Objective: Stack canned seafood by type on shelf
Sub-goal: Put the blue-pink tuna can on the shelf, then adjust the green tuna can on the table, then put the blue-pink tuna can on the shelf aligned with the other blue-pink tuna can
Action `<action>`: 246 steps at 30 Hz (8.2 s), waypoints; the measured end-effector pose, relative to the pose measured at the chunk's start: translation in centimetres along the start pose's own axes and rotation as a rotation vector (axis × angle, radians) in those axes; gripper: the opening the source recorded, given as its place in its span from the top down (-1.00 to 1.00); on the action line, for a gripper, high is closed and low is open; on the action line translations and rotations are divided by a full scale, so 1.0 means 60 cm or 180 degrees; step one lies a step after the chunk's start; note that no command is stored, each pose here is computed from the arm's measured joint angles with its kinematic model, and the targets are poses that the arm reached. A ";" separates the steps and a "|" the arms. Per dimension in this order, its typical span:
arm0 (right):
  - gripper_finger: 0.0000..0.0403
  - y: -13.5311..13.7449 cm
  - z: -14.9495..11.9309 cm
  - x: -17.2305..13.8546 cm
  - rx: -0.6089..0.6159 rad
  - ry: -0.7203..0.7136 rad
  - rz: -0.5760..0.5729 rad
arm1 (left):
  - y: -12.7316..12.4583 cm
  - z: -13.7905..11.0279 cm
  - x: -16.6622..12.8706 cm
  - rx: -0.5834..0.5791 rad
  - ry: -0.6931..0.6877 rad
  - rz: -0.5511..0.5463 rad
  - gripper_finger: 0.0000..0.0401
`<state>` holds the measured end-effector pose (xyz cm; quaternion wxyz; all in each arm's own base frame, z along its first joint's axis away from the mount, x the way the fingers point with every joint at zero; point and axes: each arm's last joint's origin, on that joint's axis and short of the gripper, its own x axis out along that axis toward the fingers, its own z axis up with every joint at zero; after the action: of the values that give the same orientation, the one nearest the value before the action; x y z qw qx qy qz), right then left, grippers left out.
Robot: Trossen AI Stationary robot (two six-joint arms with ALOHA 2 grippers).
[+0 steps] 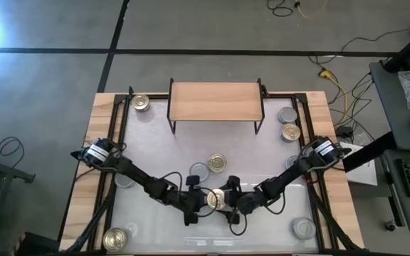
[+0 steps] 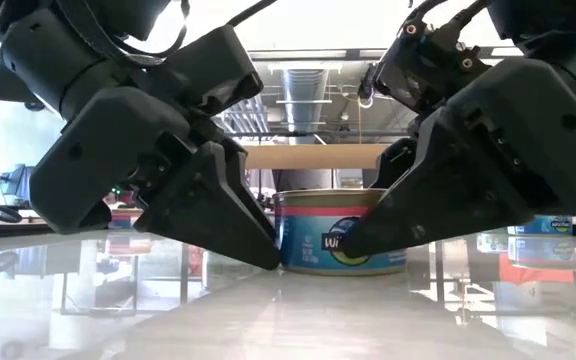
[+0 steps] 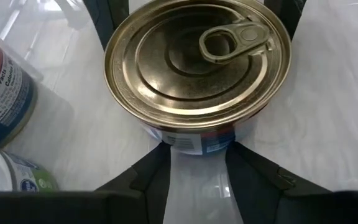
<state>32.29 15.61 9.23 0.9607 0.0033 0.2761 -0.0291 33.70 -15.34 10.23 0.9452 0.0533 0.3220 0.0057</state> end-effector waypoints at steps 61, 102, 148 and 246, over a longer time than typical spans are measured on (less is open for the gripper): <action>-0.91 -0.575 0.171 -0.218 0.0150 0.0302 -0.0597 | 0.531 0.244 -0.166 -0.0223 -0.0959 0.0593 0.46; -0.99 -0.553 0.173 -0.264 0.0185 0.0547 -0.0659 | 0.640 0.233 -0.001 -0.0529 -0.0065 0.0244 0.53; 0.61 -0.614 0.212 -0.208 0.0194 0.0346 -0.1065 | 0.429 0.157 -0.299 -0.0527 -0.1149 0.0083 0.63; 0.13 0.037 0.118 -0.123 0.0165 0.1342 0.0036 | 0.049 0.052 -0.097 -0.0388 0.0054 0.0435 0.63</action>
<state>29.91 18.04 19.11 0.8814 0.0355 0.4700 -0.0296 31.08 -12.97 16.53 0.9414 0.0175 0.3247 0.0902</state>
